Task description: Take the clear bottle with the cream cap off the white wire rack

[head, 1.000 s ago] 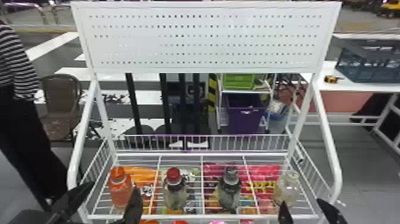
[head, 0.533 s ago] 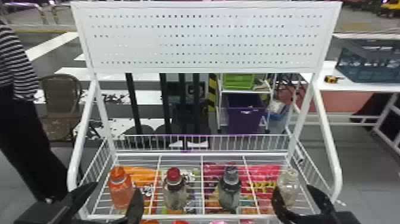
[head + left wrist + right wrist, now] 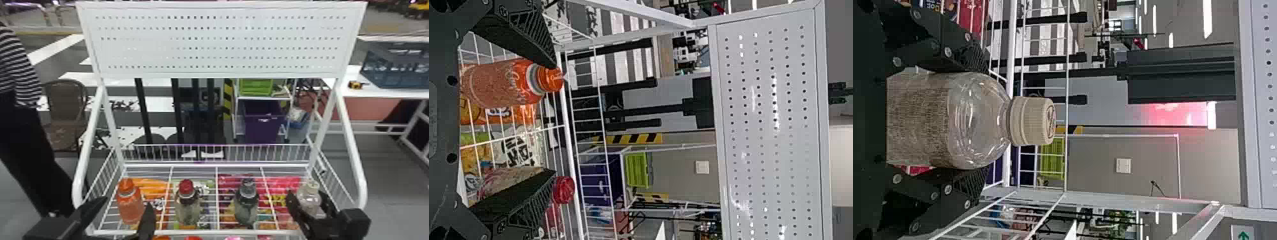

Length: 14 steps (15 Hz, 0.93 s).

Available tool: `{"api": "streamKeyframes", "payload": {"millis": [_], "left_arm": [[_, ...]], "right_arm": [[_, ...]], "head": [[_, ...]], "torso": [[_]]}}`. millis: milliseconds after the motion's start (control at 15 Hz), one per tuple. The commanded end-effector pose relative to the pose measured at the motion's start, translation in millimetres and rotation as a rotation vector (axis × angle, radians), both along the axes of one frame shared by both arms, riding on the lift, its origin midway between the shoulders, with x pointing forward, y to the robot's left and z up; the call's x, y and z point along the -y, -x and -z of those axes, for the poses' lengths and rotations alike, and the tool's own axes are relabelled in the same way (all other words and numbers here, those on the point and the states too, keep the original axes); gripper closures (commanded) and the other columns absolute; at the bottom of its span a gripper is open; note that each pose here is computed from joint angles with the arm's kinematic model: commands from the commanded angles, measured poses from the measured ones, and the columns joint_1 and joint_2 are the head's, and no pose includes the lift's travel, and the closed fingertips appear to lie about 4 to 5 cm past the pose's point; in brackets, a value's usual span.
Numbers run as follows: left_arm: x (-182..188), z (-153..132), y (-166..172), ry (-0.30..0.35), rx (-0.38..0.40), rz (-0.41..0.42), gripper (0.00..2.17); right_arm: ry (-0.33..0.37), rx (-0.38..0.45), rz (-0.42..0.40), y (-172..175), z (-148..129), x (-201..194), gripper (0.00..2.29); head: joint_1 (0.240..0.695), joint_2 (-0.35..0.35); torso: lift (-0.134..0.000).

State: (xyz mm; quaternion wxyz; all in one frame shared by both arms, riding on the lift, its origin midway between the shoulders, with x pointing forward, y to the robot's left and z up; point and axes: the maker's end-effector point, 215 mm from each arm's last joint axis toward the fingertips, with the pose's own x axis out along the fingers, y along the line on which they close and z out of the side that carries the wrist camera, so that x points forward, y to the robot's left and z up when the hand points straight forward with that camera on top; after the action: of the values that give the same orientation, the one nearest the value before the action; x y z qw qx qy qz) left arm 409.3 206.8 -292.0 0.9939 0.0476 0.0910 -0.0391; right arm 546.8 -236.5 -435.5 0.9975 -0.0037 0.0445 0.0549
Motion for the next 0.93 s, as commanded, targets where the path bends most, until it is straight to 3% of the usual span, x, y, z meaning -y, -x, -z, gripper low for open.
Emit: {"api": "streamKeyframes", "payload": {"millis": [0, 200, 267, 533, 867], "left_arm": [[5.6, -1.5, 0.3, 0.005, 0.003, 0.009, 0.14], [8.9, -3.7, 0.7, 0.011, 0.006, 0.014, 0.14], [9.0, -4.5, 0.7, 0.011, 0.007, 0.014, 0.14], [8.3, -8.2, 3.6, 0.009, 0.023, 0.015, 0.14], [1.9, -16.3, 5.2, 0.007, 0.048, 0.009, 0.14]], "right_arm": [[-0.003, 0.041, 0.003, 11.9, -21.8, 0.8, 1.51], [-0.011, 0.044, 0.013, 42.5, -47.7, 5.3, 1.51], [-0.014, -0.003, 0.018, 56.2, -44.8, 8.4, 1.51], [0.021, -0.016, 0.041, 112.9, -85.3, 27.5, 1.50], [0.015, 0.022, 0.066, 179.1, -122.8, 57.8, 1.50]], "head": [[0.499, 0.000], [0.499, 0.000], [0.499, 0.000], [0.499, 0.000], [0.499, 0.000]], "torso": [[0.000], [0.000], [0.000], [0.000], [0.000]]}}
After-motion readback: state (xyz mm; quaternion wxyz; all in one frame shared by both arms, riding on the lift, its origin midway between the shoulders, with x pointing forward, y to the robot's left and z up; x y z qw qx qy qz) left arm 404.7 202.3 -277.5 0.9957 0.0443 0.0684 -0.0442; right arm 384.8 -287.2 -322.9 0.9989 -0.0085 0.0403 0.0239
